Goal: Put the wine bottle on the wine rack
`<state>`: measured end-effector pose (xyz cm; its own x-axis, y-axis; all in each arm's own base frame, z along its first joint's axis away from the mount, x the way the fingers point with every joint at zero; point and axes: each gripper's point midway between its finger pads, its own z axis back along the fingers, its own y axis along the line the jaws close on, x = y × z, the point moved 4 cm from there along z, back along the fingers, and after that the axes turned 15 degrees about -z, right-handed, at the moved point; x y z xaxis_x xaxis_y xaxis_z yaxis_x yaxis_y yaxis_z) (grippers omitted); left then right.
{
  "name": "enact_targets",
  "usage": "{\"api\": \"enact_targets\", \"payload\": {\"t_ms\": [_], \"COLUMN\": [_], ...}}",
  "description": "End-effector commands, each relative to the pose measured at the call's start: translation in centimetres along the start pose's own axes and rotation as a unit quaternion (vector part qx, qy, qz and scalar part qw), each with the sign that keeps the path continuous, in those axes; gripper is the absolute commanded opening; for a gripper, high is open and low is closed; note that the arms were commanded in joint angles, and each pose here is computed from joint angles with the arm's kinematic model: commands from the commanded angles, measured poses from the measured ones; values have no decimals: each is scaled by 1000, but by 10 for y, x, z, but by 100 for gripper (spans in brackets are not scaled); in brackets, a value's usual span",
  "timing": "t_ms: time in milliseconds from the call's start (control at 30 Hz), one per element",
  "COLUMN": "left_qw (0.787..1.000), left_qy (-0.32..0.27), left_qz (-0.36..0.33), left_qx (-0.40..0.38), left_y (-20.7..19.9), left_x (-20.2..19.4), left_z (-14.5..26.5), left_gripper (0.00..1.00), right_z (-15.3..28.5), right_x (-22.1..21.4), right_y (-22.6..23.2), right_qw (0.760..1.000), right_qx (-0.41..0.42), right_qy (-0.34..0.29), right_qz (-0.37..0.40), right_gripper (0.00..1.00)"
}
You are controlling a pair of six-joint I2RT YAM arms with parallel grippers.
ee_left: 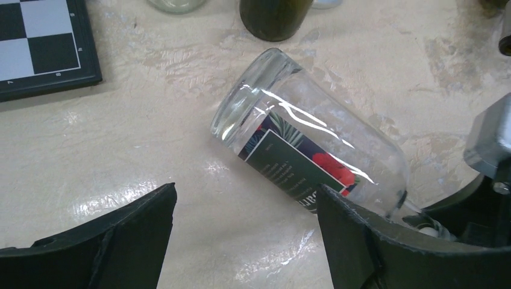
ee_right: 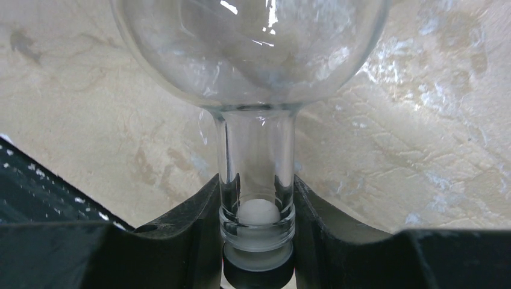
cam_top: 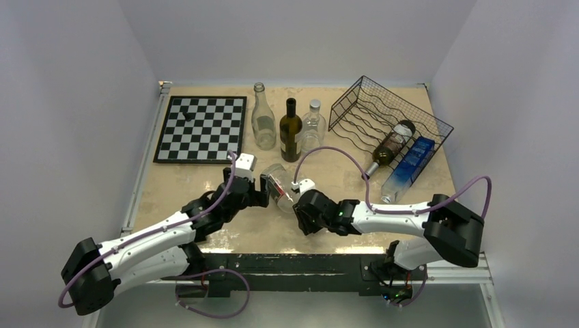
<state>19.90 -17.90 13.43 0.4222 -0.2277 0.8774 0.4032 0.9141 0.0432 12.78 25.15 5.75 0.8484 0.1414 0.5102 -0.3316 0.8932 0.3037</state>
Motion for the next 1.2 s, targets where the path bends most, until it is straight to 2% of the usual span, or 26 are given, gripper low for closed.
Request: {"api": "enact_targets", "payload": {"t_ms": [0, 200, 367, 433, 533, 700, 933, 1033, 1133, 1167], "left_qw": [999, 999, 1000, 1000, 1000, 999, 999, 999, 999, 999], "left_qy": [-34, -32, -22, -21, -21, -23, -19, -19, -21, -22], "left_qz": [10, 8, 6, 6, 5, 11, 13, 15, 17, 18], "left_qx": [8, 12, 14, 17, 18, 24, 28, 28, 26, 25], "left_y": [5, 9, 11, 12, 14, 18, 21, 21, 21, 21], "left_x": [27, 22, 12, 11, 9, 4, -1, -3, -1, 0], "left_z": [15, 19, 18, 19, 20, 23, 26, 28, 29, 30], "left_gripper": [89, 89, 90, 90, 90, 90, 90, 90, 91, 91], "right_z": [-9, -23, -26, -27, -31, -40, -54, -59, -63, -63], "right_x": [32, 30, 36, 41, 45, 48, 43, 43, 44, 44], "right_y": [11, 6, 9, 13, 17, 16, 12, 10, 9, 9], "right_qw": [997, 996, 994, 994, 994, 992, 991, 990, 989, 988], "right_qx": [-4, -24, -36, -42, -49, -88, -101, -110, -118, -120], "right_qy": [-78, -90, -99, -101, -94, -84, -87, -89, -91, -92], "right_qz": [-6, -13, -25, -23, -16, -22, -24, -20, -19, -18], "right_gripper": [27, 53, 68, 68, 64, 52, 36, 23, 2, 0]}}
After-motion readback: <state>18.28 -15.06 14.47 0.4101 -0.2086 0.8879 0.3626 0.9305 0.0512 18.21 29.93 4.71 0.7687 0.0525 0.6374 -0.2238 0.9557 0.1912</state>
